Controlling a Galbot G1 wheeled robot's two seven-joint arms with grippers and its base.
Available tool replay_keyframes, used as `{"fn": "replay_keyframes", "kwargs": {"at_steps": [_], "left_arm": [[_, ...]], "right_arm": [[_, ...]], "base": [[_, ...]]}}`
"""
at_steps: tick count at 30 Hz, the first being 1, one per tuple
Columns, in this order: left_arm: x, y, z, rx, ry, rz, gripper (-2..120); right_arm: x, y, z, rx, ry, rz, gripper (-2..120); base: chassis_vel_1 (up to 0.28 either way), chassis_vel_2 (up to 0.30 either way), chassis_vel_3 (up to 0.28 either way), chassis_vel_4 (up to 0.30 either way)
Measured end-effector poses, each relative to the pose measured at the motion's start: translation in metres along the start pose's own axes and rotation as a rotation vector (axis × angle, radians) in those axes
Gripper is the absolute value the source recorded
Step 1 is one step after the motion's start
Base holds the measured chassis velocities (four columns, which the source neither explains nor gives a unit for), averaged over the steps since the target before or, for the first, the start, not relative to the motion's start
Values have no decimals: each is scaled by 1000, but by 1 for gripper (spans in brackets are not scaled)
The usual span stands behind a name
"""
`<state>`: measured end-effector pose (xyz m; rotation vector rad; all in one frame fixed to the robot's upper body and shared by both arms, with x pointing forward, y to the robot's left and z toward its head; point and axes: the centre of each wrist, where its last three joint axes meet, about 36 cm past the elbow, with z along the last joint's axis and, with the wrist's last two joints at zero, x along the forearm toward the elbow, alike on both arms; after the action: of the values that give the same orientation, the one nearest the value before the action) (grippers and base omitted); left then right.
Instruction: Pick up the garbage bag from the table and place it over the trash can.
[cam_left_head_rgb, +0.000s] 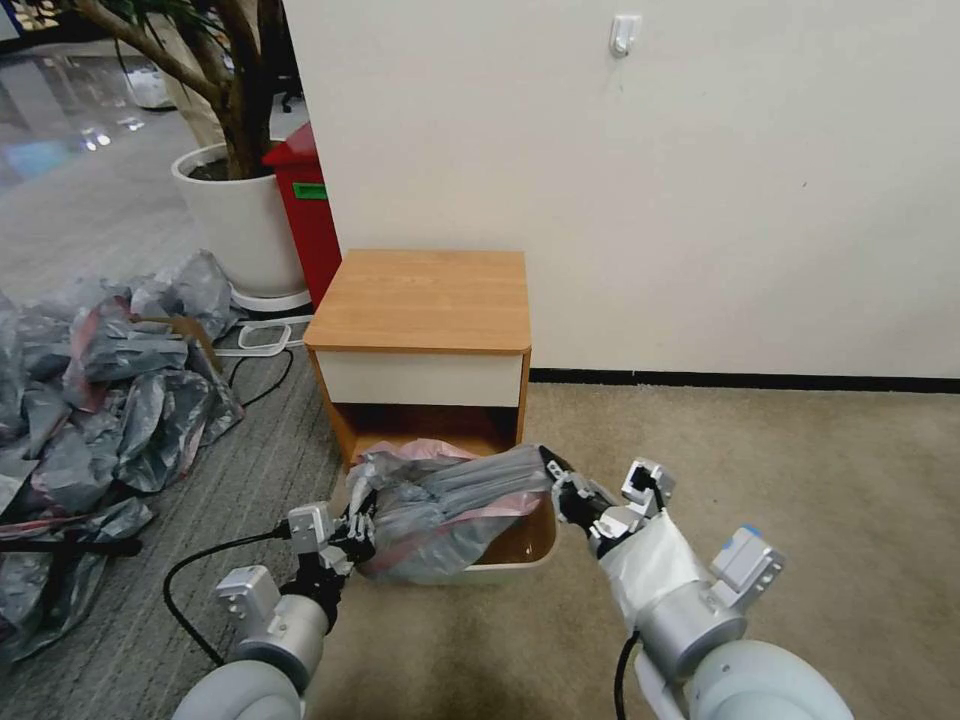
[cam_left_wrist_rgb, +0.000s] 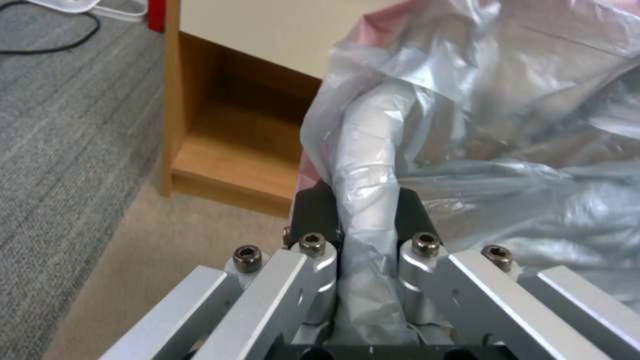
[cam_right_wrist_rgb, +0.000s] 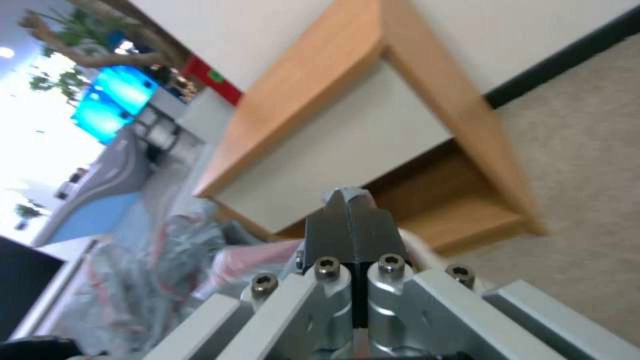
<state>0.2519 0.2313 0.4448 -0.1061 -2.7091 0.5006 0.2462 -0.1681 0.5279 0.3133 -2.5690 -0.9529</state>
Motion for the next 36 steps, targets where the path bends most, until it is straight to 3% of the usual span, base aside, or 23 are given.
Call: {"fn": "replay_keyframes", "kwargs": {"at_steps": [12,18,21,25,29,36], "left_arm": [[-2,1,-5,34,-7,-9,7],[-2,1,-8,29,-14,-5,7],[-7,4,-13,0,-35,12,7],[-13,10,-15,-44,-71,31,7],[-20,19,-23,-110,-152,75,7],[-24,26,-32,-140,-221,124,7]], "right_arm": [[5,-11,0,20,-31,82,0],[6,-9,4,28,-21,60,3],[9,-9,9,61,22,-14,20],[10,-11,10,105,24,-41,30],[9,-15,3,145,-5,-55,48],[5,-18,-10,152,-56,-64,73]], "base": [[0,0,0,0],[0,0,0,0],[0,0,0,0],[0,0,0,0],[0,0,0,0],[0,0,0,0]]}}
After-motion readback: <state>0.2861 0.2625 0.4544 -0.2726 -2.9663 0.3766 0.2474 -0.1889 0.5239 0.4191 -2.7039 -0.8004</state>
